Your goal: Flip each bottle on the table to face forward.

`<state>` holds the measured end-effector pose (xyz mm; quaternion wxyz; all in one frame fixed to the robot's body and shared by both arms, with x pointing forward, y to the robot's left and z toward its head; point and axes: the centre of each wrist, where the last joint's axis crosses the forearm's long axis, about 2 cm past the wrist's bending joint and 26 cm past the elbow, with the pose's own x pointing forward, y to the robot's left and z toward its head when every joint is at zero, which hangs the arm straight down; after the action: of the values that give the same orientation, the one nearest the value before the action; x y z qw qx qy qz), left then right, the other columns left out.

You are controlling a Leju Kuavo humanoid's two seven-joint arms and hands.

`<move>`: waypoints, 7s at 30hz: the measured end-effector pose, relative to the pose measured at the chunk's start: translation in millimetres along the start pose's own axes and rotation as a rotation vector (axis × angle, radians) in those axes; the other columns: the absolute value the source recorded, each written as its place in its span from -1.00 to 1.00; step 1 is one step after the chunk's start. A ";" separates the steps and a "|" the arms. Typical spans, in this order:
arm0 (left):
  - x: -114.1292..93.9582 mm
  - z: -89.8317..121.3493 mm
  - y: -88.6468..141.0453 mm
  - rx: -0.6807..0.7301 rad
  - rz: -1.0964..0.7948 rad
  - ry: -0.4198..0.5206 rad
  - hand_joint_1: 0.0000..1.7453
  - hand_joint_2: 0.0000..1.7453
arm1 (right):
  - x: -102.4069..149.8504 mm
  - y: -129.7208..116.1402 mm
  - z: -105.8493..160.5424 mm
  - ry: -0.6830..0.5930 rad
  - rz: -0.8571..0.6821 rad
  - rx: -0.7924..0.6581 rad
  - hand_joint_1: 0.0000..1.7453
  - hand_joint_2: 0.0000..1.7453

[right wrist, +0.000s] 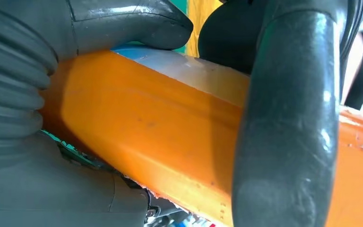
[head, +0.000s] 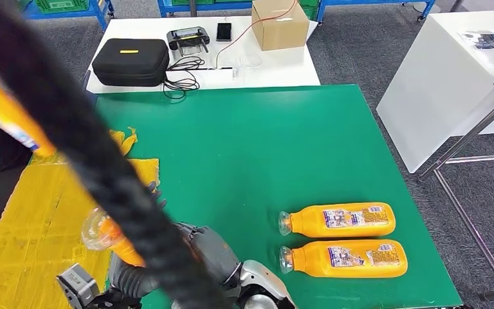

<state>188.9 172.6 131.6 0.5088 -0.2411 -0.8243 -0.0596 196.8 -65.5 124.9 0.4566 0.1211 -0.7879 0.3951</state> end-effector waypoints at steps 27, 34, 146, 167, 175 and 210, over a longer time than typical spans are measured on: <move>7.6 7.9 1.8 0.040 -0.741 0.000 1.00 1.00 | 7.3 10.5 61.1 0.175 0.140 -0.162 -1.00 1.00; 12.3 6.3 7.0 0.062 -0.830 -0.012 1.00 1.00 | 14.3 6.0 80.7 0.185 0.161 -0.177 -1.00 1.00; 33.5 -1.4 108.1 0.167 -0.401 -0.168 -1.00 -1.00 | 22.1 -164.0 345.0 1.214 0.808 -0.251 -1.00 1.00; 33.6 -2.7 108.3 0.156 -0.381 -0.162 -1.00 -1.00 | -9.8 -170.8 320.4 1.227 0.798 -0.316 -1.00 1.00; 33.3 -3.5 108.6 0.155 -0.372 -0.159 -1.00 -1.00 | -26.8 -167.0 300.3 1.201 0.794 -0.293 -1.00 1.00; 29.7 -48.0 114.1 0.139 -0.296 -0.195 -1.00 -1.00 | -96.2 -81.2 198.6 1.108 0.755 0.177 1.00 1.00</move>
<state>269.2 266.1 163.3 0.4275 -0.0861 -0.8984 -0.0529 170.9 -280.9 34.3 0.6122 -0.3458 -0.3904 0.5943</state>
